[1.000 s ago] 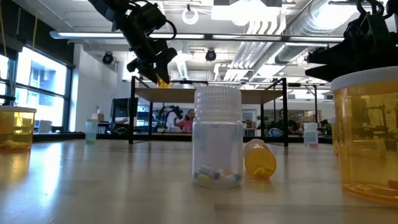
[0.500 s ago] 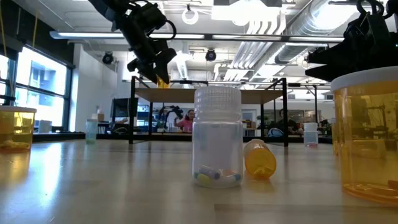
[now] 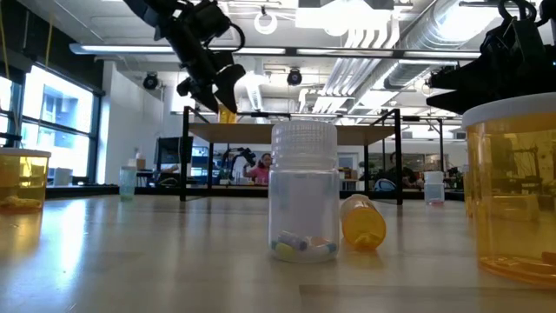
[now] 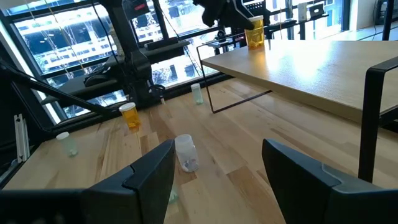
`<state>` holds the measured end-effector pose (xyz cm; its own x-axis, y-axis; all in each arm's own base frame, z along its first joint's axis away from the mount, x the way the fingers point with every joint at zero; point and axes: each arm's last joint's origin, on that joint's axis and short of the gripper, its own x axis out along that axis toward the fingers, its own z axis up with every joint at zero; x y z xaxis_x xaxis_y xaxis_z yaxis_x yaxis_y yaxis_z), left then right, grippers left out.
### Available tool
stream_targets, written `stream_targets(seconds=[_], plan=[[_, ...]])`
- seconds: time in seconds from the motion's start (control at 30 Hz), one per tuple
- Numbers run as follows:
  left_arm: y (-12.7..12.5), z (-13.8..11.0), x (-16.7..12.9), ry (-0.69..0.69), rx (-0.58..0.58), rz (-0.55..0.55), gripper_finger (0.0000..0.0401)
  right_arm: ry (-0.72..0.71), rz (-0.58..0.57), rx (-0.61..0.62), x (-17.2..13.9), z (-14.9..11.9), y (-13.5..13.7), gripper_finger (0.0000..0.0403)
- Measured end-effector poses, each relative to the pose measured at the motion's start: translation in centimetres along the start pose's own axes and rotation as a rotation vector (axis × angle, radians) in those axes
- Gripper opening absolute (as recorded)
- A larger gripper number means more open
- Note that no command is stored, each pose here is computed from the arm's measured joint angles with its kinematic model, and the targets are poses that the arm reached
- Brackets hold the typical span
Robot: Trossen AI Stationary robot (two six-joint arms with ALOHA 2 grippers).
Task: Pick and place medicine bottles onto shelf by color
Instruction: Put the top left large orange pill bottle on the shelf, then put the center dark green pill bottle on the shelf
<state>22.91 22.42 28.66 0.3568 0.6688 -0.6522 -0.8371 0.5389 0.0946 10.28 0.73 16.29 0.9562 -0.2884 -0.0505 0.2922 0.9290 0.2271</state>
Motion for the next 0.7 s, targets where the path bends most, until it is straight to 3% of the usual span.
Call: stream_targets(seconds=[0.3, 0.57, 0.7], plan=[[0.9, 1.2, -4.1, -0.134, -0.032, -0.03, 0.025, 0.0, 0.0, 0.0, 0.0, 0.0, 0.0, 0.0232], [1.1, 1.5, -8.9, -0.228, -0.031, -0.299, 0.025, 0.0, 0.0, 0.0, 0.0, 0.0, 0.0, 0.0232], [0.4, 0.6, -11.1, -0.235, 0.063, -0.447, 0.025, 0.0, 0.0, 0.0, 0.0, 0.0, 0.0, 0.0232]])
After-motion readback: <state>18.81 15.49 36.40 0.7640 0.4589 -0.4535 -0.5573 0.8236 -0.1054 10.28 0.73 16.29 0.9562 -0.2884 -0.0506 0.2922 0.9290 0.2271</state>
